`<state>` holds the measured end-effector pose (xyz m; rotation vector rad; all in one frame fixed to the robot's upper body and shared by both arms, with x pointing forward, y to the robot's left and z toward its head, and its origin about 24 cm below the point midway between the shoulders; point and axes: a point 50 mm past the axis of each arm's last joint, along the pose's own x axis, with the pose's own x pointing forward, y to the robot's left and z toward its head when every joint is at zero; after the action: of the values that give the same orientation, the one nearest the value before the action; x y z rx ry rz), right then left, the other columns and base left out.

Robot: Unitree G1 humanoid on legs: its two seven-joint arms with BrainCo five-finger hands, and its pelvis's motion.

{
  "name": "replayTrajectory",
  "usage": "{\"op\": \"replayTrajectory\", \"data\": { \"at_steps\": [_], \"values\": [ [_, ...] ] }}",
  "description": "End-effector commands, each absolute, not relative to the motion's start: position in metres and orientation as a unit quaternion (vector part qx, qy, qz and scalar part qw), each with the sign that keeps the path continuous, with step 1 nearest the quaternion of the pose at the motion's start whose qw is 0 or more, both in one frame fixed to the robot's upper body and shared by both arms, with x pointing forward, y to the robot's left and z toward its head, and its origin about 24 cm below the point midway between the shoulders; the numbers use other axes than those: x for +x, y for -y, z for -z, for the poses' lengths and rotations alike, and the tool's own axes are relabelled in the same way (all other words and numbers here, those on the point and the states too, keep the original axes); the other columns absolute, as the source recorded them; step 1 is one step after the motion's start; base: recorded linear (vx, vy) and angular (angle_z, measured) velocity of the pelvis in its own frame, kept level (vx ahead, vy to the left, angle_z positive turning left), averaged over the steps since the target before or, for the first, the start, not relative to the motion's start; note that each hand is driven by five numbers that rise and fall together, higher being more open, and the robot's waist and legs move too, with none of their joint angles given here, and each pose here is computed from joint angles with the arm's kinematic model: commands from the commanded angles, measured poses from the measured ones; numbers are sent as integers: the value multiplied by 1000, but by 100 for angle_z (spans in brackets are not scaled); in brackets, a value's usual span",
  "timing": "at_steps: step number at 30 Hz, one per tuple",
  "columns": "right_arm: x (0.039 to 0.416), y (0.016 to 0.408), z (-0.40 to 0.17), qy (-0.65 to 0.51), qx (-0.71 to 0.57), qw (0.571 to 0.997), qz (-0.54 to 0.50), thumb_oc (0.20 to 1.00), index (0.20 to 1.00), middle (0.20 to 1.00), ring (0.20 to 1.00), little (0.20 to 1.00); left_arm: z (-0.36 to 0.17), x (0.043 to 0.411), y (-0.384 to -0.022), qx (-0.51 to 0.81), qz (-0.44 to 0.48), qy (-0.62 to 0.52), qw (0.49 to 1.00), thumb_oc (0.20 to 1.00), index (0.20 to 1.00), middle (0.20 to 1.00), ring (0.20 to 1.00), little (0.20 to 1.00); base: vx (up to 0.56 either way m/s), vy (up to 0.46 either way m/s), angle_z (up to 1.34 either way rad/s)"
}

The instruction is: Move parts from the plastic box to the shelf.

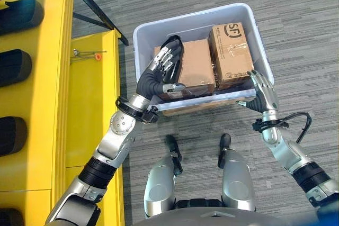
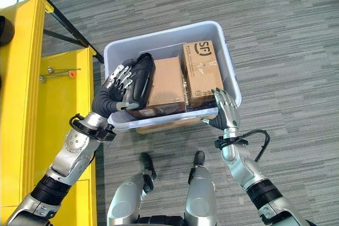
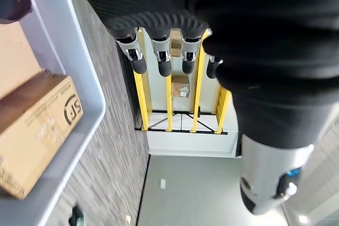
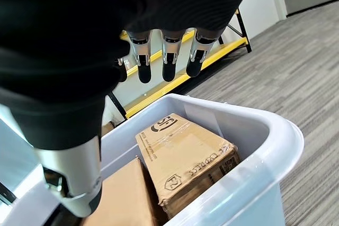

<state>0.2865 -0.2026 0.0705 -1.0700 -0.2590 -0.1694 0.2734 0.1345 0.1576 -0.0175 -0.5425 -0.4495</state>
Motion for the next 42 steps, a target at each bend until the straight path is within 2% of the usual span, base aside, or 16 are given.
{"op": "replayTrajectory", "data": {
  "at_steps": [1, 5, 9, 16, 18, 19, 21, 24, 35, 40, 42],
  "values": [
    [296, 187, -103, 192, -464, 862, 73, 1000, 1000, 1000, 1000, 1000, -180, 277, -127, -11, 174, 308, 935, 1000, 1000, 1000, 1000, 1000, 14, 98, -12],
    [297, 179, -107, 199, -472, 858, 49, 1000, 1000, 1000, 1000, 1000, -176, 310, -136, -26, 36, 262, 964, 1000, 1000, 1000, 1000, 1000, -8, 70, -29],
    [298, 179, -111, 206, -463, 860, 57, 1000, 1000, 1000, 1000, 1000, -175, 330, -148, -19, -74, 236, 969, 1000, 1000, 1000, 1000, 1000, -40, 6, -24],
    [296, 175, -139, 286, -408, 860, 108, 1000, 1000, 1000, 1000, 1000, -172, 352, -165, 12, -177, 188, 966, 1000, 1000, 1000, 1000, 1000, -39, -8, -13],
    [291, 169, -168, 347, -364, 856, 118, 1000, 1000, 1000, 1000, 1000, -162, 358, -174, 21, -249, 151, 957, 1000, 1000, 1000, 1000, 1000, -1, 91, -20],
    [285, 163, -186, 387, -342, 848, 118, 1000, 1000, 1000, 1000, 1000, -153, 362, -185, 37, -330, 114, 936, 1000, 1000, 1000, 1000, 1000, -80, 66, -21],
    [283, 160, -193, 395, -332, 849, 109, 1000, 1000, 1000, 1000, 1000, -140, 362, -197, 73, -412, 78, 905, 1000, 1000, 1000, 1000, 1000, -54, 1, -15],
    [285, 158, -192, 389, -328, 854, 104, 1000, 1000, 1000, 1000, 1000, -129, 363, -206, 100, -440, 44, 891, 1000, 1000, 1000, 1000, 1000, -28, -7, -4],
    [296, 153, -198, 377, -330, 860, 96, 1000, 1000, 1000, 1000, 1000, -126, 374, -216, 122, -453, -24, 883, 1000, 1000, 1000, 1000, 1000, -19, -10, -4],
    [299, 152, -197, 371, -327, 864, 98, 1000, 1000, 1000, 1000, 1000, -130, 379, -217, 138, -431, -20, 892, 1000, 1000, 1000, 1000, 1000, -14, -38, -2],
    [300, 153, -198, 370, -326, 864, 98, 1000, 1000, 1000, 1000, 1000, -133, 383, -214, 141, -393, -7, 909, 1000, 1000, 1000, 1000, 1000, -14, -19, -4]
  ]
}}
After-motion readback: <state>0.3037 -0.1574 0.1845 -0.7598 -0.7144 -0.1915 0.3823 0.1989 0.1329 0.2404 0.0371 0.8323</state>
